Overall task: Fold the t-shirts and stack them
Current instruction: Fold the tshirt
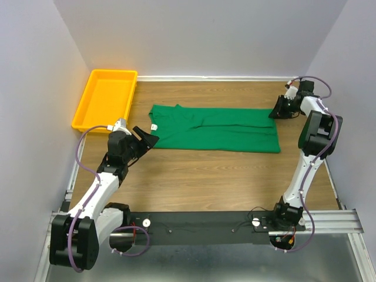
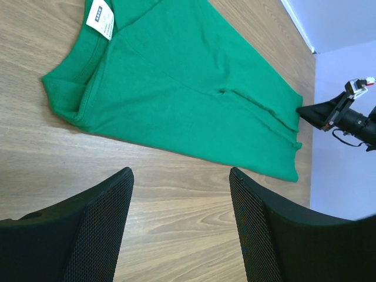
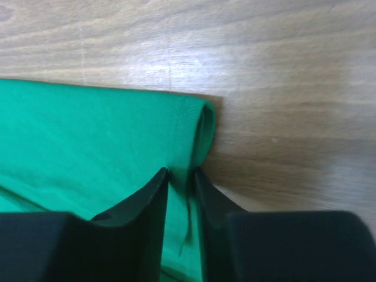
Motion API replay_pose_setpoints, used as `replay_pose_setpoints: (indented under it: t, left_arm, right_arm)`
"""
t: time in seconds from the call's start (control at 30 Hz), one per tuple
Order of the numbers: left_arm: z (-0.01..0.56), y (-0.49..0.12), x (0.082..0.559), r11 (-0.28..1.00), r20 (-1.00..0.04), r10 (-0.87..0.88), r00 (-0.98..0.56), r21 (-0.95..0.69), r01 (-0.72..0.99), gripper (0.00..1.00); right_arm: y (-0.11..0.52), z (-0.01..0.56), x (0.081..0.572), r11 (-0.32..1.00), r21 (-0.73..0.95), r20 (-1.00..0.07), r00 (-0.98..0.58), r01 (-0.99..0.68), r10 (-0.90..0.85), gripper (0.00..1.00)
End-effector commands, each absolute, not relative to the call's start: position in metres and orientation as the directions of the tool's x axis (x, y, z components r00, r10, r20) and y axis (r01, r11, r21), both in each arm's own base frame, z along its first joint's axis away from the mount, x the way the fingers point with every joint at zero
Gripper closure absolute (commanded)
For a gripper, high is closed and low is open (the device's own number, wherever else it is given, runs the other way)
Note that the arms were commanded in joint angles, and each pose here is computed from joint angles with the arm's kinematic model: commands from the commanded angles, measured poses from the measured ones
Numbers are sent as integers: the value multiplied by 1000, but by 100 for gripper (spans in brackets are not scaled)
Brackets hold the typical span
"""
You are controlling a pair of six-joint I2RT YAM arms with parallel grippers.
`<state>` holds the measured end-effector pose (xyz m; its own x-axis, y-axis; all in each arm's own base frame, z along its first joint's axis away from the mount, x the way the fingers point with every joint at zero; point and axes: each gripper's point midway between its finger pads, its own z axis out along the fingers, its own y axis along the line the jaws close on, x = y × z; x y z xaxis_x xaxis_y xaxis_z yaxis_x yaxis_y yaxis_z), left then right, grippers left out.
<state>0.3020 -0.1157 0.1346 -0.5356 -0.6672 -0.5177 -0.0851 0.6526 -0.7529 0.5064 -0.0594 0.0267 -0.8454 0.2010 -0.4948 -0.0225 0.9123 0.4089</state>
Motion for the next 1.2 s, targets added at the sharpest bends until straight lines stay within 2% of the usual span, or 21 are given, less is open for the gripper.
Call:
replay_pose_setpoints:
  t: [0.0,0.1,0.2,0.3,0.33,0.37,0.4,0.43,0.53,0.57,0.6,0.63,0.7,0.73,0.83,0.93,0.97,1.0,1.07,1.1,1.17]
  left_arm:
    - [143,-120,301,643,-528,-664,-529,-764,-45,26]
    - [147,-120,303,649,-539,-660,-524,-760,-35,26]
    - [153,-118,312,671,-565,-646,-513,-741,-28,26]
    - [148,-119,328,695,-572,-623,-534,-718,-43,27]
    - [166,-120,343,702,-597,-612,-518,-712,-9,27]
    - [168,-124,351,721,-617,-582,-530,-693,16,27]
    - [151,-127,364,737,-603,-560,-569,-676,-9,27]
    - [170,-133,383,742,-629,-546,-554,-670,29,28]
    - [161,-153,431,783,-641,-465,-611,-620,54,31]
    - [157,-162,442,795,-643,-435,-631,-603,67,32]
    - [125,-177,454,822,-625,-371,-687,-565,70,34]
    - [143,-187,475,832,-645,-343,-683,-547,99,35]
    - [113,-202,494,877,-636,-257,-728,-470,101,37]
    - [133,-208,509,885,-661,-249,-707,-453,112,37]
    - [149,-198,527,916,-718,-258,-646,-394,71,37]
    - [190,-180,522,933,-803,-264,-534,-354,70,34]
    - [200,-174,517,936,-821,-266,-504,-346,69,33]
    - [236,-167,506,933,-855,-285,-434,-351,79,27]
    - [234,-151,484,931,-864,-307,-399,-361,64,20]
    - [239,-148,473,921,-864,-328,-381,-382,74,14]
    - [248,-147,433,872,-859,-373,-352,-454,184,10]
  right_arm:
    - [-52,-7,486,893,448,-394,-886,47,244,82]
    - [-70,-8,477,919,382,-403,-877,100,263,99]
    - [-93,-2,469,934,325,-434,-855,147,285,99]
    - [-115,1,438,951,249,-441,-852,185,282,99]
    - [-119,2,427,955,228,-440,-855,188,274,99]
    - [-120,-13,398,963,197,-396,-884,182,248,99]
    - [-132,-1,387,967,170,-422,-873,188,244,99]
    - [-138,-3,372,971,139,-413,-880,193,234,99]
    - [-154,1,327,980,85,-409,-891,180,199,99]
    - [-158,6,320,981,68,-416,-889,181,192,94]
    - [-160,12,307,983,47,-426,-886,179,182,86]
    - [-163,17,301,985,14,-432,-887,172,161,67]
    - [-163,24,293,990,-21,-444,-889,139,115,49]
    - [-165,41,295,990,-48,-486,-869,131,91,38]
    - [-160,72,308,997,-58,-564,-825,58,15,28]
    - [-141,93,336,995,-15,-622,-779,-97,-85,17]
    - [-131,97,345,988,-2,-632,-765,-154,-120,16]
    - [-105,97,356,968,21,-636,-750,-251,-181,13]
    - [-58,94,369,900,104,-636,-724,-424,-267,9]
    - [-22,91,389,840,131,-636,-695,-526,-335,9]
    - [27,97,407,745,217,-673,-649,-631,-354,6]
